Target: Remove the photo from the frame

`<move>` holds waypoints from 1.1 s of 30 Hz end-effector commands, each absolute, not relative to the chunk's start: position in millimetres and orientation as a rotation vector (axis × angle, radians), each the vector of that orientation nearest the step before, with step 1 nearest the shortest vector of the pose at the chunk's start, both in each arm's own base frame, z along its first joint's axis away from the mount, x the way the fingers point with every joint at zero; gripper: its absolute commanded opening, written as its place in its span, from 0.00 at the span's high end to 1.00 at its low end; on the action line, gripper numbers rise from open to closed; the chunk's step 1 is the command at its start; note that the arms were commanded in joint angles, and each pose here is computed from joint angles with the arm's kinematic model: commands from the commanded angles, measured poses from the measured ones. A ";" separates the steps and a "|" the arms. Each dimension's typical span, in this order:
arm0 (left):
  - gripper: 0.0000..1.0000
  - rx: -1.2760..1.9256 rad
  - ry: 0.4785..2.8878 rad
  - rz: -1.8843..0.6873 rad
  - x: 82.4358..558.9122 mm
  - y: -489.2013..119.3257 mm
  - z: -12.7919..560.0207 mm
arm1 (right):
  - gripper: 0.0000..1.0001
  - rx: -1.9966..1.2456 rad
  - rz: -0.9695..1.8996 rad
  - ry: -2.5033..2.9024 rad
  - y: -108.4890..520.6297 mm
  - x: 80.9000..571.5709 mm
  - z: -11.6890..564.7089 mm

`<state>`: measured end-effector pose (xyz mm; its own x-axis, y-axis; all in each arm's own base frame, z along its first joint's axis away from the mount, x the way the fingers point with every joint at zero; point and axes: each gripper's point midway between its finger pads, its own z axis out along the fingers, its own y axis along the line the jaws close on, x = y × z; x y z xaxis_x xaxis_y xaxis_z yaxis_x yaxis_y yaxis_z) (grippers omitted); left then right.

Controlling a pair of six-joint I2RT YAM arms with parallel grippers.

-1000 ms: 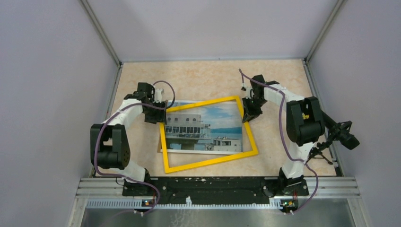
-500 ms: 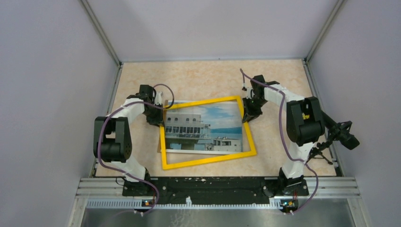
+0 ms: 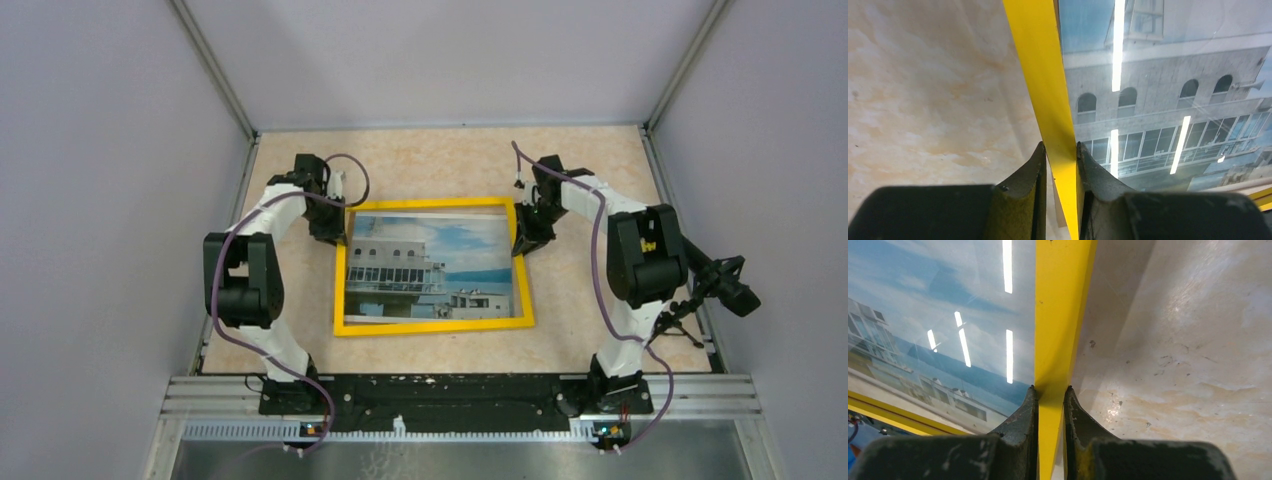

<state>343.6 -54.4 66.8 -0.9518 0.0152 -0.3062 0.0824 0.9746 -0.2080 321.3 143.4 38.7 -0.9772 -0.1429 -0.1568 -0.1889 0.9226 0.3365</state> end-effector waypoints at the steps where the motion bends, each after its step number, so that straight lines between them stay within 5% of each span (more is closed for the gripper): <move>1: 1.00 0.134 2.778 -0.365 362.5 -65.4 76.8 | 1.00 -0.275 0.609 2.850 156.4 348.0 63.5; 33: 1.00 0.165 2.696 -0.266 437.4 -58.2 50.7 | 1.00 -0.279 0.475 2.866 148.2 384.3 23.2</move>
<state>409.7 -53.8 43.4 -0.9400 0.0293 -0.3399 0.0953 0.9792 -0.1789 359.4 145.4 31.8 -0.9770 -0.1218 -0.1752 -0.1725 0.9342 0.3123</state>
